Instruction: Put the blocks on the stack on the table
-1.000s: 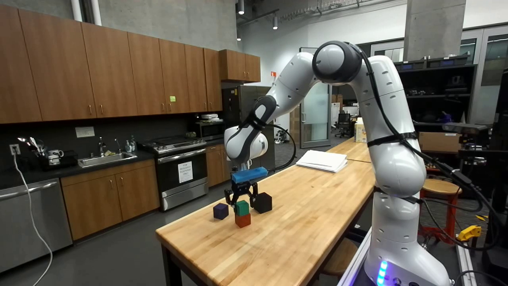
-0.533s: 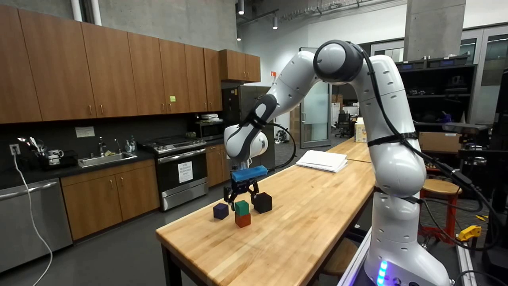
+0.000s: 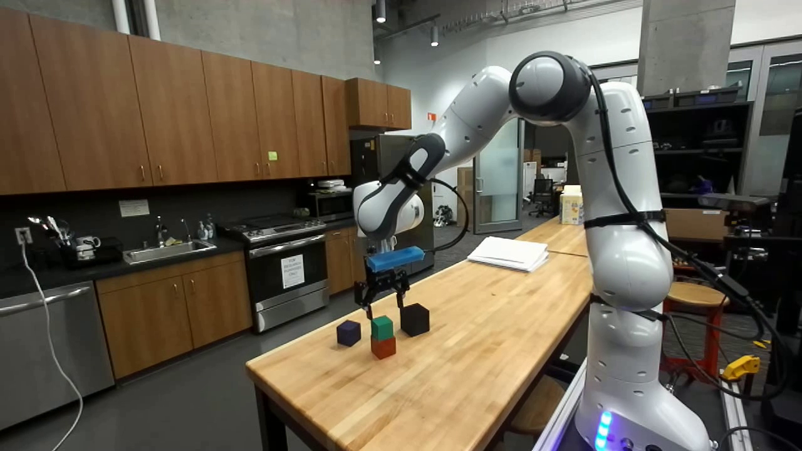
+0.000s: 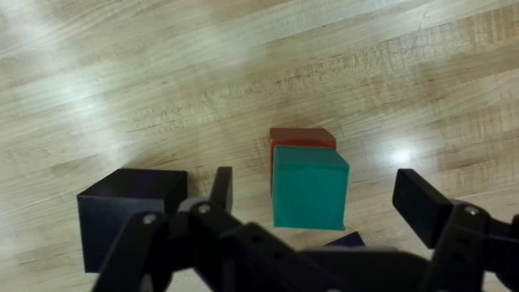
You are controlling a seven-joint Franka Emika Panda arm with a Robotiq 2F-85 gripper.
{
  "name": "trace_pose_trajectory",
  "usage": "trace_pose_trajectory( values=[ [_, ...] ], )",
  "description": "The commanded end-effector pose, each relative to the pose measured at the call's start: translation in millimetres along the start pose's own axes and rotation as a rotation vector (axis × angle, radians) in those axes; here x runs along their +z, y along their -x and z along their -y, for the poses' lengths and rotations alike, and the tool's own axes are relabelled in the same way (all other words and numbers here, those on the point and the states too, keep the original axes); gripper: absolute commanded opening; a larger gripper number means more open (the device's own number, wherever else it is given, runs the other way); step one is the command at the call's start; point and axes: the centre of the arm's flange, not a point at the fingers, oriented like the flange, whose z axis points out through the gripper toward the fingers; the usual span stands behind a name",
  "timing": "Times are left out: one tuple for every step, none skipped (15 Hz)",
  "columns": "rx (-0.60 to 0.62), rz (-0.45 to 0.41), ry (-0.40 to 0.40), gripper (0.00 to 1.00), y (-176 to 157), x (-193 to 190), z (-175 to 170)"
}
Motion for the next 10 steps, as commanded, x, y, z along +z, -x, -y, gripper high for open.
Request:
trace_pose_trajectory(
  values=[
    [-0.046, -0.001, 0.019, 1.00, 19, -25, -6],
    [-0.062, 0.002, 0.024, 1.00, 22, -29, -7],
    [-0.077, 0.007, 0.031, 1.00, 26, -33, -9],
    [-0.094, 0.013, 0.038, 1.00, 30, -37, -10],
    [-0.111, 0.018, 0.042, 1.00, 33, -41, -11],
    [-0.130, 0.024, 0.053, 1.00, 38, -45, -12],
    [-0.148, 0.027, 0.061, 1.00, 42, -49, -14],
    [-0.170, 0.034, 0.070, 1.00, 46, -53, -15],
    [-0.187, 0.038, 0.081, 1.00, 50, -57, -17],
    [-0.205, 0.043, 0.090, 1.00, 54, -60, -19]
  ],
)
